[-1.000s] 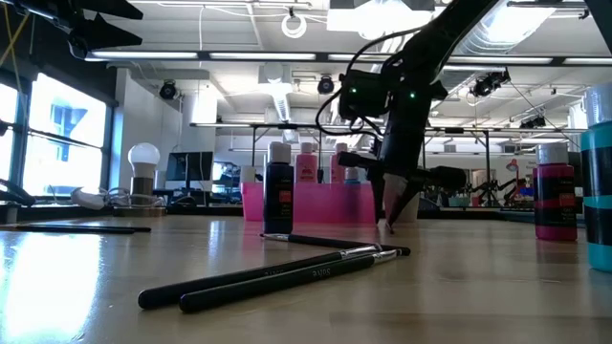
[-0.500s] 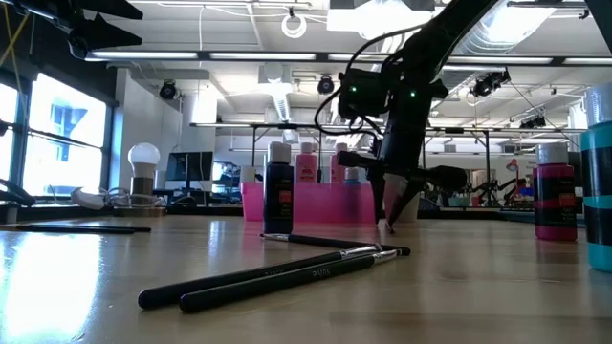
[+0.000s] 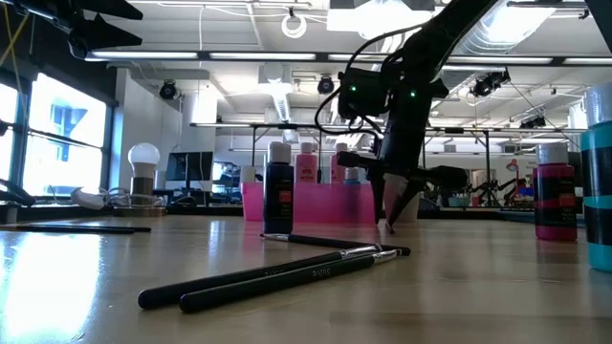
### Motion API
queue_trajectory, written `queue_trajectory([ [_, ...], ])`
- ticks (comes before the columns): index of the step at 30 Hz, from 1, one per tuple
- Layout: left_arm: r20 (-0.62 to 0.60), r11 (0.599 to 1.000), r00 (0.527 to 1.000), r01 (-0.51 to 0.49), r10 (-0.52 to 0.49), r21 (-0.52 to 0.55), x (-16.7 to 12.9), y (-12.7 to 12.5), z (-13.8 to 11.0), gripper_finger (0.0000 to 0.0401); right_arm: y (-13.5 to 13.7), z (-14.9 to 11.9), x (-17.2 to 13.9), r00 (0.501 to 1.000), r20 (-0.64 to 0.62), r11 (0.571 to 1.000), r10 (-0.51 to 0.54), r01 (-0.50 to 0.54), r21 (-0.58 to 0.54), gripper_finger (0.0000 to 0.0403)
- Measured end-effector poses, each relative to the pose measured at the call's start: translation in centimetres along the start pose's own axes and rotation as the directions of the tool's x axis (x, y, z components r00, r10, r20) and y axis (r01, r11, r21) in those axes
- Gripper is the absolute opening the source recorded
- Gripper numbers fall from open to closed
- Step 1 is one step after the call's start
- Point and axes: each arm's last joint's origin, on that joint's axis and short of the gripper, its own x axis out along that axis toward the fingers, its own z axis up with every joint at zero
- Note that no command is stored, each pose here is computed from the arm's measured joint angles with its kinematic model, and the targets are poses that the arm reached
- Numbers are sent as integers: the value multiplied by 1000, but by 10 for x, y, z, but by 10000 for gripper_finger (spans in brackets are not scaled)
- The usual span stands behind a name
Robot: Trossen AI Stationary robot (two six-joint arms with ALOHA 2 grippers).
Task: Pick & Place Paint Supplies
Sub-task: Put the silver paintbrush into the white cup
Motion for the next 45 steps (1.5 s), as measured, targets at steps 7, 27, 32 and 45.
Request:
queue_trajectory([
  [7,0,1000,1000,0,0,0,0,0,0,271,0,0,0,1000,1,1000,-1,1,0,79],
  [27,-21,1000,1000,-6,6,7,0,1,-2,271,-1,0,1,1000,-12,1000,-4,3,-20,4],
  [32,-20,1000,1000,-6,6,7,0,1,-2,271,0,0,0,1000,-18,1000,1,-1,-30,4],
  [45,-19,1000,1000,-5,5,6,0,1,-2,271,13,13,-43,971,-21,965,238,-239,-112,3],
])
